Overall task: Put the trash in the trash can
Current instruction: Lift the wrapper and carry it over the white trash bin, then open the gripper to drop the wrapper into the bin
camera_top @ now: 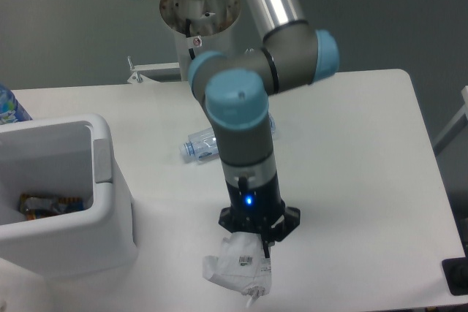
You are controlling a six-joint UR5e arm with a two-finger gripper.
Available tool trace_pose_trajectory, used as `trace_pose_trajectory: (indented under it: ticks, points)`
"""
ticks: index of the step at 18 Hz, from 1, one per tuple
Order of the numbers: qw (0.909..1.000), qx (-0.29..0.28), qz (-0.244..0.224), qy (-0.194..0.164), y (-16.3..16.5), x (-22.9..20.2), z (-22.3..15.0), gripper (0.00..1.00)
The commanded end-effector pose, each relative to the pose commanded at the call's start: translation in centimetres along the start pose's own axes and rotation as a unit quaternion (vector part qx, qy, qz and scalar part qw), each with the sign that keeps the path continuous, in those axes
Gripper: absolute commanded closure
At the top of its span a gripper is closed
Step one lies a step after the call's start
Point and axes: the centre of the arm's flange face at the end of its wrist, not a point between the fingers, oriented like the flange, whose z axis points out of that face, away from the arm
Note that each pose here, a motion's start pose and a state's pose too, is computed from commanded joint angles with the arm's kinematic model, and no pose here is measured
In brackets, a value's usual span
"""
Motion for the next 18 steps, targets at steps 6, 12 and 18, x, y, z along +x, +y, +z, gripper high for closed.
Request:
trace_pose_trajectory:
  ticks: [6,12,18]
  points:
    - [0.9983,0.049,-0.016,0.026,-0.9,7.4,-8.0,1.0]
    - [0.9925,0.062,0.06,0.086,1.2,20.5,-12.6,1.0]
    - [0.9896,0.041,0.086,0.108,6.1,23.7,-14.3,1.0]
